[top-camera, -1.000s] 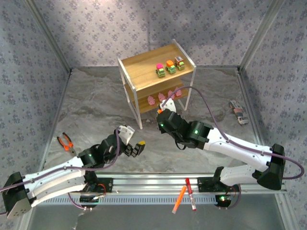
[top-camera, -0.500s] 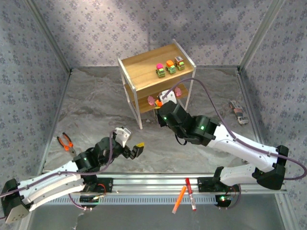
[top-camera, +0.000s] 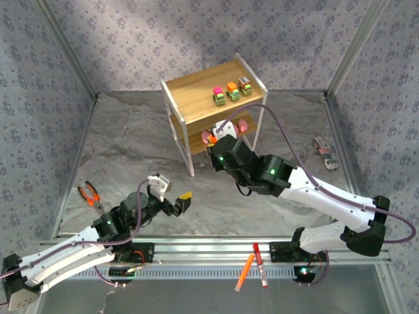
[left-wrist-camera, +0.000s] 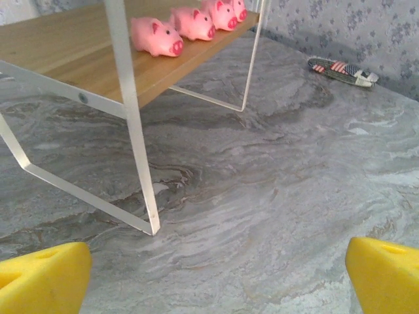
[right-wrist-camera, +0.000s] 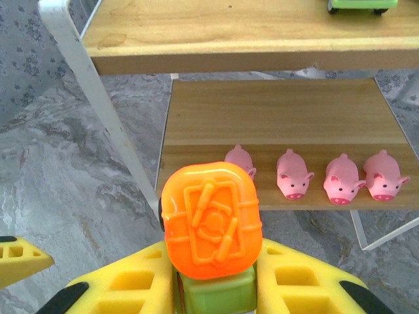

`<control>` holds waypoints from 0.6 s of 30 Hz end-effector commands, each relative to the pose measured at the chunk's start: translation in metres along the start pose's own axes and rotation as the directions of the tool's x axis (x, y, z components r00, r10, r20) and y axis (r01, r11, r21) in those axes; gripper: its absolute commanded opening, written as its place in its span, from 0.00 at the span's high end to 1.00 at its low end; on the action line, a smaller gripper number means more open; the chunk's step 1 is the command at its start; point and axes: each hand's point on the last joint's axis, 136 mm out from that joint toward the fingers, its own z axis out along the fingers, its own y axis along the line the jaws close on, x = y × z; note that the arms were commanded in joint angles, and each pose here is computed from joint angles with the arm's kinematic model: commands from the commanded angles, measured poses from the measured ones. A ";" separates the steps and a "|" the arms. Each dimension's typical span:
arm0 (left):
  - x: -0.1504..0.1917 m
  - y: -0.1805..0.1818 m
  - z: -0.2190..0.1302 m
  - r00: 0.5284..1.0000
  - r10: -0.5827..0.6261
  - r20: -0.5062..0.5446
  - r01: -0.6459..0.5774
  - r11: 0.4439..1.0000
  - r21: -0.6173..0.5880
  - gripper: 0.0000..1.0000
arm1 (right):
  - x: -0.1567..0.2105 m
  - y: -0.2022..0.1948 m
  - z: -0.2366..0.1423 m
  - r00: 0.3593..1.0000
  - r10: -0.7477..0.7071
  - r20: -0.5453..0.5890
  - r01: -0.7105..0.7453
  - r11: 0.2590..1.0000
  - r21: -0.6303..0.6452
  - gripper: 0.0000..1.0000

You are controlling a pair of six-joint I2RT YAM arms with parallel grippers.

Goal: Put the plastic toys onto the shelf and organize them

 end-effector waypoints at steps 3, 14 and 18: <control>-0.014 0.011 -0.007 0.996 -0.039 0.081 0.043 0.998 -0.048 0.00 | -0.011 0.008 -0.004 1.000 -0.020 0.015 0.020 1.000 -0.018 0.73; -0.013 0.014 -0.007 0.996 -0.037 0.080 0.042 0.997 -0.065 0.00 | -0.027 0.014 -0.007 0.998 -0.038 0.043 0.040 0.999 -0.031 0.72; -0.012 0.014 -0.005 0.997 -0.030 0.069 0.035 0.997 -0.069 0.00 | -0.035 0.016 -0.008 0.997 -0.051 0.055 0.053 0.998 -0.031 0.72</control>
